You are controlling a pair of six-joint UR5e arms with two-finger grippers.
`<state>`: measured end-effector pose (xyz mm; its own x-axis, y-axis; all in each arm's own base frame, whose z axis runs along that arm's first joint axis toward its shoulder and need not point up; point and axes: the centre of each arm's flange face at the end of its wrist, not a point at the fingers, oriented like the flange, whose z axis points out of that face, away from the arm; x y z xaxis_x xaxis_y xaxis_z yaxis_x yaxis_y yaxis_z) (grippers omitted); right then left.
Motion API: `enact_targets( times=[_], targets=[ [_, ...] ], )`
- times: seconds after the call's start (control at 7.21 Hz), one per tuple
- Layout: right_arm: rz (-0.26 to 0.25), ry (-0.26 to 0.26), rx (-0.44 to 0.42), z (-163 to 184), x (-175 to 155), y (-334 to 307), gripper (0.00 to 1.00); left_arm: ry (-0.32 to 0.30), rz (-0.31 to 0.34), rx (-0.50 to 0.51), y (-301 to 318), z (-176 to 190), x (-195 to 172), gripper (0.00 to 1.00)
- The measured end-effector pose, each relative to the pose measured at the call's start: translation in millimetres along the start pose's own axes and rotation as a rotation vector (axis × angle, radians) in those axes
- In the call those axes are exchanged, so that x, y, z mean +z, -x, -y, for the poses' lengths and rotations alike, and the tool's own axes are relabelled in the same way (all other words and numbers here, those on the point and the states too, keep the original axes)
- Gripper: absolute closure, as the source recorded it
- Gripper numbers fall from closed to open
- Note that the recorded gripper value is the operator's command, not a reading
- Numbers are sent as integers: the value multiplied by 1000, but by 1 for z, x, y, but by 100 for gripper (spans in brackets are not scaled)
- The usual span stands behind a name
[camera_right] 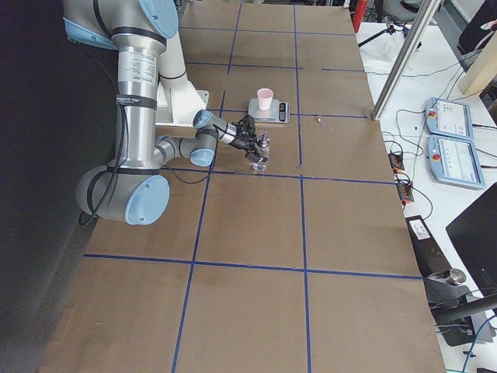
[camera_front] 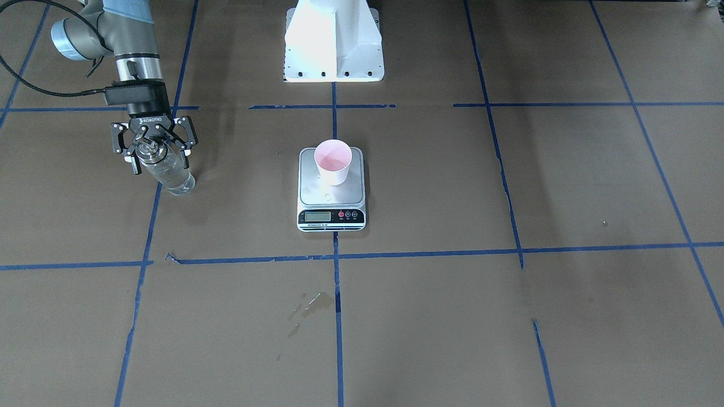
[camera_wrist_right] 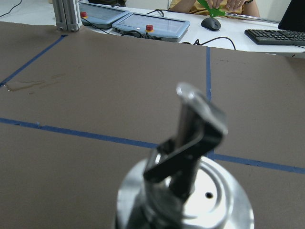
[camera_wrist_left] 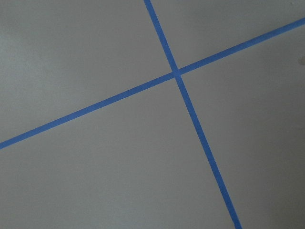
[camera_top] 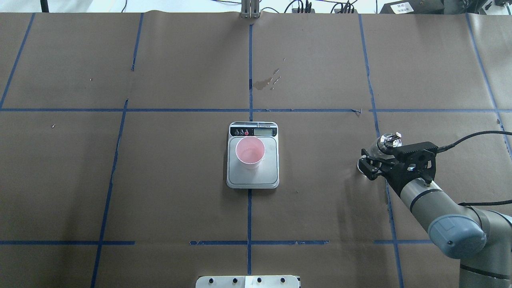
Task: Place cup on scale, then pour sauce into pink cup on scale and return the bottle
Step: 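Hold the upright bottle with the right gripper above its spot, then lower the bottle onto the table and open the right gripper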
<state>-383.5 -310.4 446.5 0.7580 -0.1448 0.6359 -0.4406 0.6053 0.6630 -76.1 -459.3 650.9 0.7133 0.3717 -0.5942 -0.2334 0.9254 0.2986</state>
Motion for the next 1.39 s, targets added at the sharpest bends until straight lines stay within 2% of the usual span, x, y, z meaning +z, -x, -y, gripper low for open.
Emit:
enact_targets(
  times=[0.83, 1.39],
  targets=[
    [17, 2, 8, 2, -6, 5, 0, 1, 0, -1, 1, 0, 1, 0],
    [30, 54, -38, -27, -16, 1, 0, 0, 0, 1, 0, 2, 0, 0]
  ],
)
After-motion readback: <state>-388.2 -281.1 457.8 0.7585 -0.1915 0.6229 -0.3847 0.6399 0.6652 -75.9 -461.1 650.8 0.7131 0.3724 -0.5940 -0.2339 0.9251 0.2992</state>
